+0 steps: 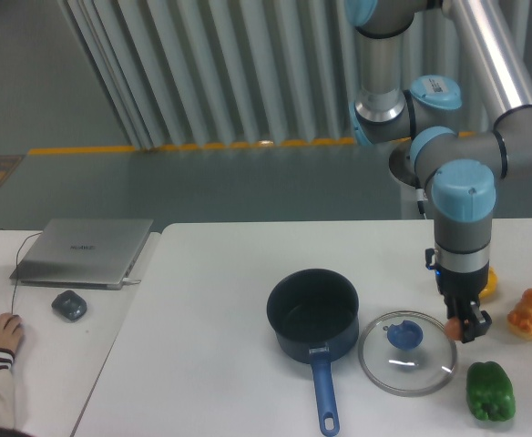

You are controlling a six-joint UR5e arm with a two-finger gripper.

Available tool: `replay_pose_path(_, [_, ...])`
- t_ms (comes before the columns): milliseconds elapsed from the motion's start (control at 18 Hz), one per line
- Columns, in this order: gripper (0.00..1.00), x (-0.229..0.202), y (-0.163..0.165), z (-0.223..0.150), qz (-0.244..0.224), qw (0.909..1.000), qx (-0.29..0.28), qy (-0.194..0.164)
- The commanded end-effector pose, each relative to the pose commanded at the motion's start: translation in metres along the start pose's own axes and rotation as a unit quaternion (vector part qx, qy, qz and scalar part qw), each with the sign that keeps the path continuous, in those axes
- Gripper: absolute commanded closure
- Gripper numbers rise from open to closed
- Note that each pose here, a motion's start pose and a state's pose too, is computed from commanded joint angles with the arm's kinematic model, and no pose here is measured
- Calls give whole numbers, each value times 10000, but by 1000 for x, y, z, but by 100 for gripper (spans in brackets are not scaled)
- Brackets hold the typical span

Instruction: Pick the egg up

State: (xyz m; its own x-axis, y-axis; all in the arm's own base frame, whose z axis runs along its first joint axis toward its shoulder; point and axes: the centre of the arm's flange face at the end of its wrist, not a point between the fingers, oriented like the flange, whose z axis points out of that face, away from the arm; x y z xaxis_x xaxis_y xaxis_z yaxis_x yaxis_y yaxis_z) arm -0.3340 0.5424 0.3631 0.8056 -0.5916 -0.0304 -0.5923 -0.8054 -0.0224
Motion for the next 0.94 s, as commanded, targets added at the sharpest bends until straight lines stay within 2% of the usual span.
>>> replay_pose_path(389, [64,18,-22,-11,-103,9995,249,143])
replay_pose_path(944, [64,25,-19,-22,-120,9995,241,180])
